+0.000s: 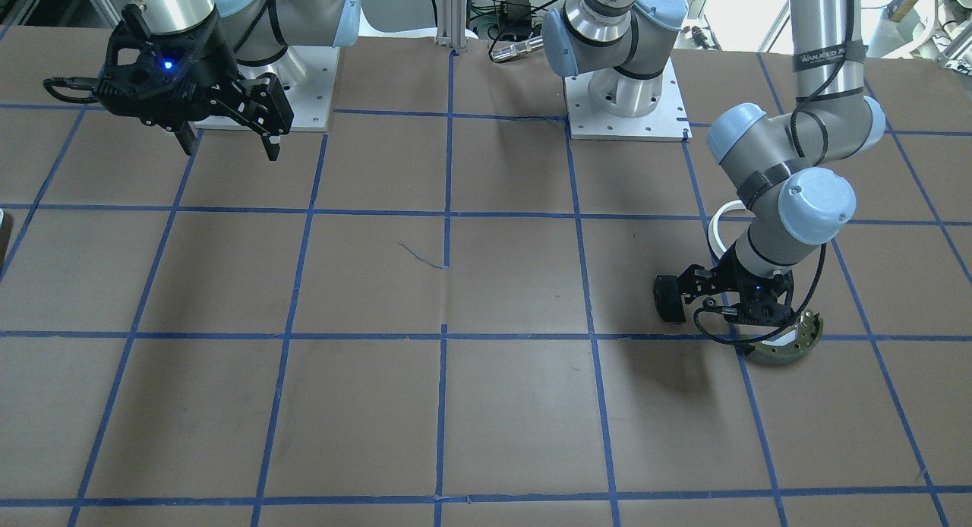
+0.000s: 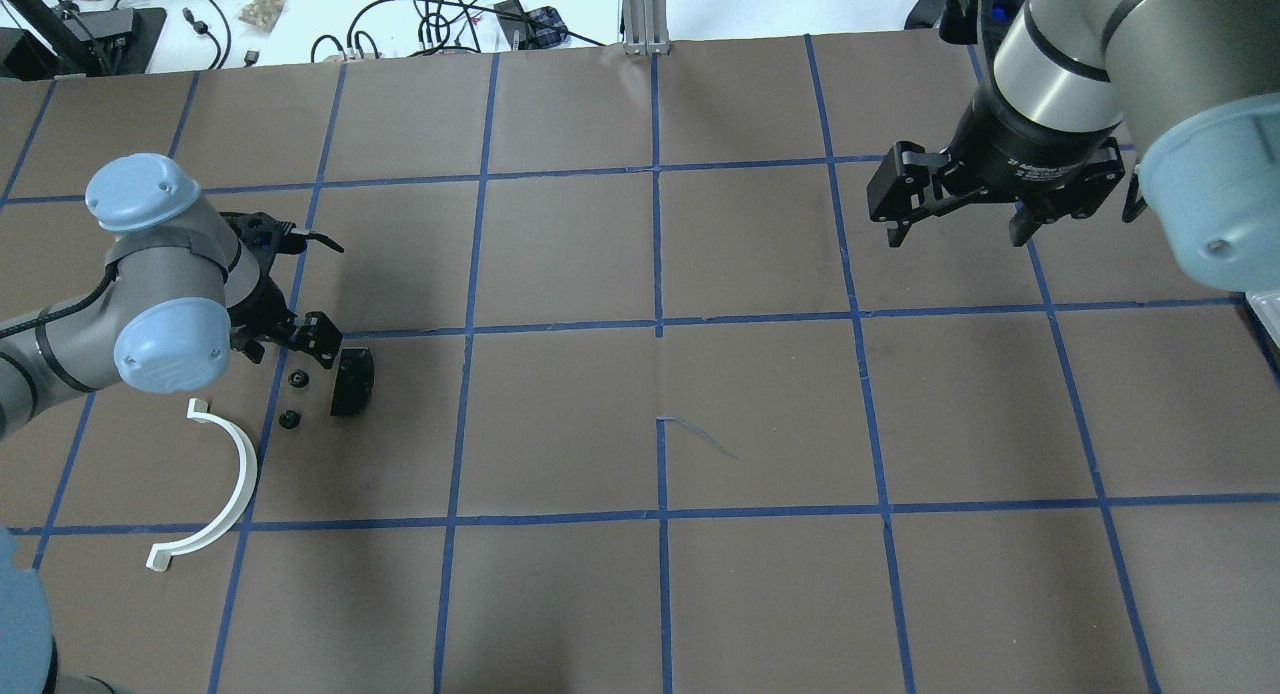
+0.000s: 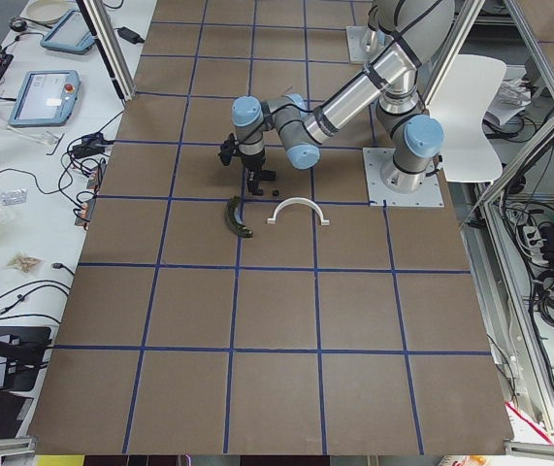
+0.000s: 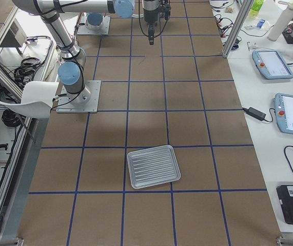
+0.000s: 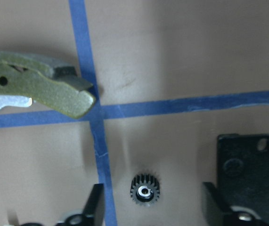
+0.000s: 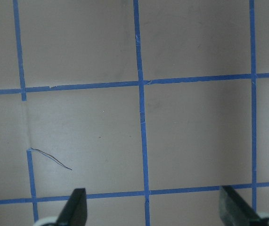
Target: Place bearing gear from tray to pile
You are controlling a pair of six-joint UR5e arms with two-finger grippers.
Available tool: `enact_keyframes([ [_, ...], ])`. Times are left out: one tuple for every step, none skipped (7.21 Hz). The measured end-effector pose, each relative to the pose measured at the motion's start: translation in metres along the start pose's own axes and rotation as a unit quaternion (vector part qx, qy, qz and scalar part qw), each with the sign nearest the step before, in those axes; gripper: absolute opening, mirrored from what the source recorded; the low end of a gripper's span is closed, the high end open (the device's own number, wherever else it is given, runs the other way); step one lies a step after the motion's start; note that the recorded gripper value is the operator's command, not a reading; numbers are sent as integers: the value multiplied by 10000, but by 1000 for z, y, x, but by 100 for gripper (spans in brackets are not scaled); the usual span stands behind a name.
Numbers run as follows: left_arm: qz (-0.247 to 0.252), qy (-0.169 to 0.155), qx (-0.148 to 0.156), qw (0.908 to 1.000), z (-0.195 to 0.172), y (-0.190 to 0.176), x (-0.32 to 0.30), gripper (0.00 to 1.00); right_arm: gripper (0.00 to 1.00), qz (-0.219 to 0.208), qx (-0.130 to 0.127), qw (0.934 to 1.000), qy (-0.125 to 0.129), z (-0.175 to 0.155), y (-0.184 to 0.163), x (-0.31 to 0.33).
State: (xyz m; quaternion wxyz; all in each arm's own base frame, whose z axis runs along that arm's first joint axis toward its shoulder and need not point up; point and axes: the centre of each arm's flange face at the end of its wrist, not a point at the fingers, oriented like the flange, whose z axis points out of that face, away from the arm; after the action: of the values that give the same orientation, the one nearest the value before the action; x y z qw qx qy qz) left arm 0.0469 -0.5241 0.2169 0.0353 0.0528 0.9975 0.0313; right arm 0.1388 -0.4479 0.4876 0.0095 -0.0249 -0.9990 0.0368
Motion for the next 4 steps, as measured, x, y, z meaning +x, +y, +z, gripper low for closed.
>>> enact_keyframes([
  [83,6,13,10000,-38,-10,3,100,100,0,-1,10000,-2,0,0,0],
  [198,37,-9,9998,-87,-21,10,100,100,0,-3,10000,-1,0,0,0],
  [239,96,-51,9997,-137,-28,24,100,100,-1,-7,10000,1,0,0,0],
  [76,225,-35,9997,-186,-30,49,100,100,-3,-9,10000,0,0,0,0],
])
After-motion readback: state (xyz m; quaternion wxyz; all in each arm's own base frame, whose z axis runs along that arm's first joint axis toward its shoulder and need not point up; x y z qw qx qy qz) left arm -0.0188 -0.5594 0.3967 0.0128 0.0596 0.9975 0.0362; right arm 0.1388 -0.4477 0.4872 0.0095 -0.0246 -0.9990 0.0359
